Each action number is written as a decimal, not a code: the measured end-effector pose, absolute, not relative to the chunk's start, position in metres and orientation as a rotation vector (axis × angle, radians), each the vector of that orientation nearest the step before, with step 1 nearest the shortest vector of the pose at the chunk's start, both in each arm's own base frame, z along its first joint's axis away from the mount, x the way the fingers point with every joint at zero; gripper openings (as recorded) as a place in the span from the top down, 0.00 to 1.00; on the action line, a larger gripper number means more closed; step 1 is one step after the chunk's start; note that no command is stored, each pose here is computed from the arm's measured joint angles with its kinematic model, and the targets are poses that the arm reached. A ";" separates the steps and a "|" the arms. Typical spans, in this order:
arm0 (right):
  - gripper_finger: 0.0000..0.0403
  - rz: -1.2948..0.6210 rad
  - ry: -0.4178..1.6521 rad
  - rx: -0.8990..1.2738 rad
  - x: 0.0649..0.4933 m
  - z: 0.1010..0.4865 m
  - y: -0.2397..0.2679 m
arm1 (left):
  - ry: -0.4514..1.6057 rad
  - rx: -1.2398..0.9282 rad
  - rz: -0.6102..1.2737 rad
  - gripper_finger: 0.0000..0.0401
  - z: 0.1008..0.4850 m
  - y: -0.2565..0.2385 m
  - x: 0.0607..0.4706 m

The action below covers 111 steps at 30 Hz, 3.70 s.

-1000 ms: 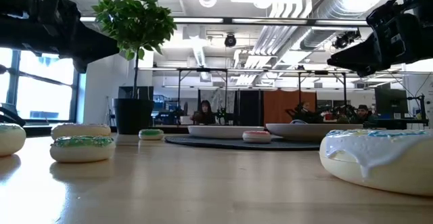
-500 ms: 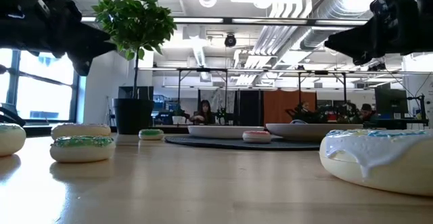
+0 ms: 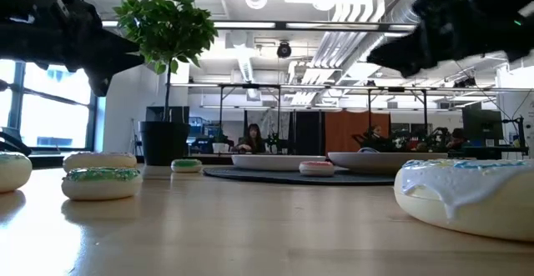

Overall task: Pick & Place donuts
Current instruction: Put the top small pink donut on the white plate, then put the top small green donut on the white plate

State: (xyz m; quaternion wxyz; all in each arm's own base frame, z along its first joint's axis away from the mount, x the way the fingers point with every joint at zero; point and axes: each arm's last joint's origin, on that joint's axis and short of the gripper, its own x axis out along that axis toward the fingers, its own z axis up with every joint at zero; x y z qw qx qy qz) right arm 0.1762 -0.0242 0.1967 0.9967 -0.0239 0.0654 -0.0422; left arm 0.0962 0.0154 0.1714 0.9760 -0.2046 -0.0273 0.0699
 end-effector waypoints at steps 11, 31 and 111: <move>0.65 -0.020 0.651 0.024 0.270 0.165 -0.013 | -0.103 -0.337 0.103 0.68 0.188 0.014 0.093; 0.78 -0.080 0.859 -0.056 0.312 0.103 -0.016 | -0.080 -0.237 0.120 0.68 0.227 0.013 0.083; 0.64 -0.426 0.545 0.036 0.316 0.223 -0.080 | 0.544 -0.228 0.371 0.68 0.126 0.036 0.194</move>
